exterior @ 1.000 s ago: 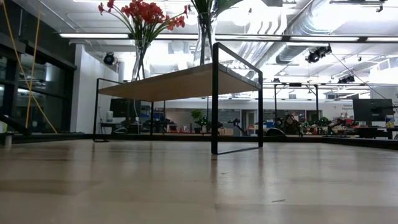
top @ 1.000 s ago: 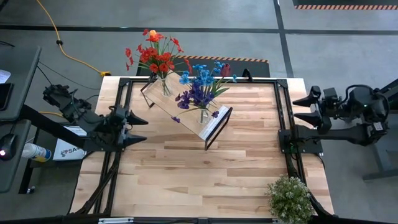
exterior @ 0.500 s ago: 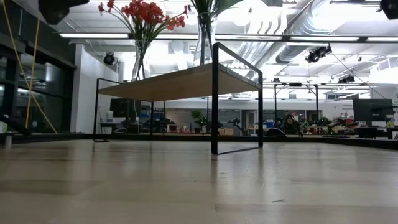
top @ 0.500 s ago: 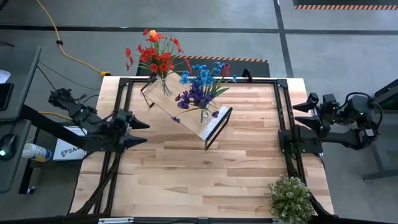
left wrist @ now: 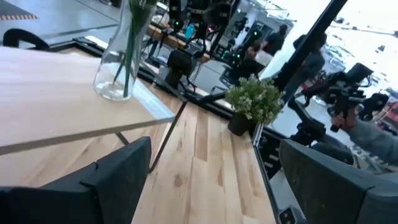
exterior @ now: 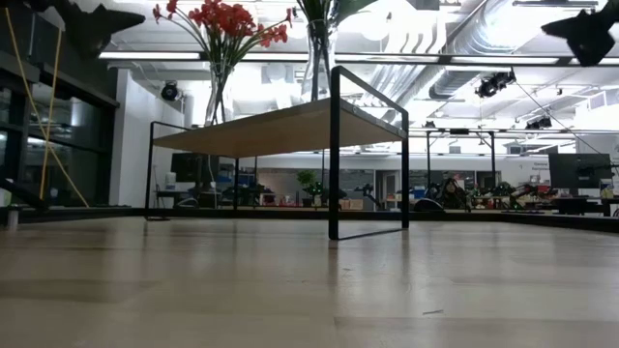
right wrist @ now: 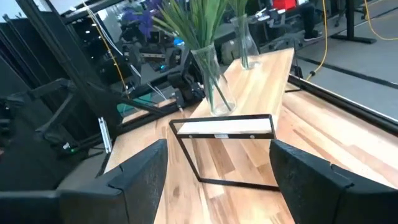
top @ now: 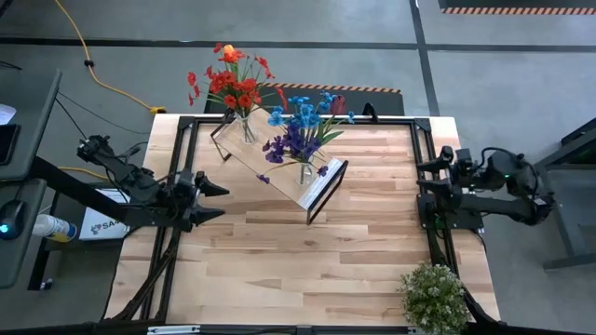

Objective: Pick and place flowers into a vace then onto a shelf
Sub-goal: Return to Home Position

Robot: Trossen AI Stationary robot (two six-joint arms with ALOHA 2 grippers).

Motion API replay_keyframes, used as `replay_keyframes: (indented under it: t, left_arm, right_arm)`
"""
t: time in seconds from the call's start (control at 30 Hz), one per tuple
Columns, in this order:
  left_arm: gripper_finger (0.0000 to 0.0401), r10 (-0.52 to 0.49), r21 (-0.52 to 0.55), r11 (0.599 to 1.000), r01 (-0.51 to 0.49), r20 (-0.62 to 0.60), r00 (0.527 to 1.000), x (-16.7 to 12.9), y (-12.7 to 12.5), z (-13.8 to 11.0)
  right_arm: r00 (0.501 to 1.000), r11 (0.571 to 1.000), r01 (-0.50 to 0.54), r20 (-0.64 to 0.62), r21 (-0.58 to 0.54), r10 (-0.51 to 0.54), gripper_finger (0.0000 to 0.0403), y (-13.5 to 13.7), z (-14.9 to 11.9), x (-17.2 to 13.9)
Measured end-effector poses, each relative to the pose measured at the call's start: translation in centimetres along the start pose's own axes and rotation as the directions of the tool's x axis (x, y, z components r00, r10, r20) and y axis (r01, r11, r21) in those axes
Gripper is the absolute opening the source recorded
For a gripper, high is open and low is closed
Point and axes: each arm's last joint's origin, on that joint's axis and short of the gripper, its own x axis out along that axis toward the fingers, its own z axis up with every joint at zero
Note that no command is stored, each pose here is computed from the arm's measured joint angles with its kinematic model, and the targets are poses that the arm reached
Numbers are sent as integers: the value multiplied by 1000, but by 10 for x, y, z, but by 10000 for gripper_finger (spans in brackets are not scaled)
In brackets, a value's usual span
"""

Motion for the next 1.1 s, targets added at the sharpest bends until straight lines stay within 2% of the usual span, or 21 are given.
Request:
replay_keyframes:
  t: [0.33,0.53,0.8,1.1]
  left_arm:
    - [386,-22,37,999,20,37,999,8,6,-21]
    - [386,-37,109,994,30,68,997,11,9,-31]
    - [386,-53,137,990,39,96,994,14,15,-44]
    - [386,-51,164,986,35,94,994,15,17,-49]
  right_arm:
    - [999,999,-35,-3,-19,35,271,-4,-12,20]
    - [996,995,-84,14,-49,85,272,-2,-10,20]
    - [991,989,-132,-3,-68,132,273,0,-10,19]
    - [991,988,-132,-2,-74,132,273,0,-10,19]
